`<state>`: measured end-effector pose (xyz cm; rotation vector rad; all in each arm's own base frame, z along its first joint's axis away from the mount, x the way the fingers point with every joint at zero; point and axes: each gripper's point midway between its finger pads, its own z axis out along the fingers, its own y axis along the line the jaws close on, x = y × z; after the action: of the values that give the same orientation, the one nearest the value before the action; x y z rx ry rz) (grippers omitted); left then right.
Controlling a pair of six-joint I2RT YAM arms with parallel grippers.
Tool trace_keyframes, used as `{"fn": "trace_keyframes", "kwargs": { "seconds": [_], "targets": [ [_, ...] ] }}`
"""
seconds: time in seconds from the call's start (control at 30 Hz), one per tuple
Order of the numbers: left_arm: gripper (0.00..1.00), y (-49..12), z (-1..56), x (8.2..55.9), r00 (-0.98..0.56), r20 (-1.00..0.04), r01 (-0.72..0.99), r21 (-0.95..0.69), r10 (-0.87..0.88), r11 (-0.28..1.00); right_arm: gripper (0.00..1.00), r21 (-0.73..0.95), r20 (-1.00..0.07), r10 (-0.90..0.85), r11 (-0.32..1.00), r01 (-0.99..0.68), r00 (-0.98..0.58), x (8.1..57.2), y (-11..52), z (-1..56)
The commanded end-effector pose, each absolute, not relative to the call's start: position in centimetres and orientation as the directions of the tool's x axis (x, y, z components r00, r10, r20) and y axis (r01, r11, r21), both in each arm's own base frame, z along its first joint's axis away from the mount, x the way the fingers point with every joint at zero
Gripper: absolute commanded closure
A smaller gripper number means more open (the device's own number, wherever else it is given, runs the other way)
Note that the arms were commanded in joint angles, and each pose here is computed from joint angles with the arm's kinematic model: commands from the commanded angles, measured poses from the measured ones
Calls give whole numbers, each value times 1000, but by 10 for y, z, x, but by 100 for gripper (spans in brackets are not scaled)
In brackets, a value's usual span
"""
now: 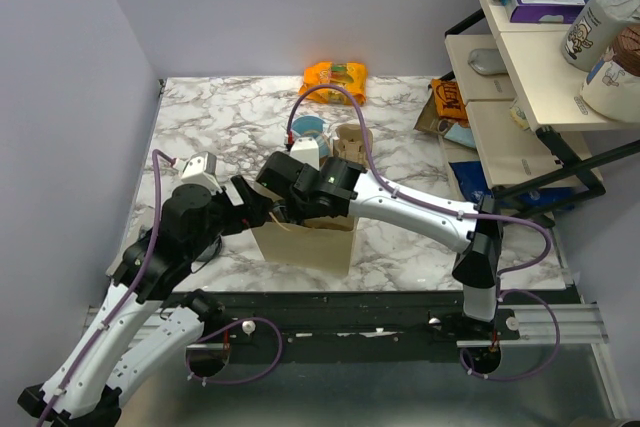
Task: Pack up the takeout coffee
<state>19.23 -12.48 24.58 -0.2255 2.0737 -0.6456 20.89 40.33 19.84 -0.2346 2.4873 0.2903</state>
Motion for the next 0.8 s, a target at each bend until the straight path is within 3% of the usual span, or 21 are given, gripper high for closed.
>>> {"fn": "trace_keyframes", "kwargs": {
  "seconds": [0.0, 0.53, 0.77],
  "targets": [
    [2, -137, 244, 191, -583, -727, 145, -534, -364, 833, 99, 171, -596, -77, 960, -220, -799, 206, 416, 190],
    [2, -140, 242, 191, -592, -724, 160, -536, -354, 829, 99, 123, -603, -74, 975, -185, -794, 209, 417, 176],
    [2, -141, 243, 190, -592, -724, 163, -537, -353, 827, 99, 80, -662, -75, 982, -170, -745, 216, 410, 185]
  ]
}}
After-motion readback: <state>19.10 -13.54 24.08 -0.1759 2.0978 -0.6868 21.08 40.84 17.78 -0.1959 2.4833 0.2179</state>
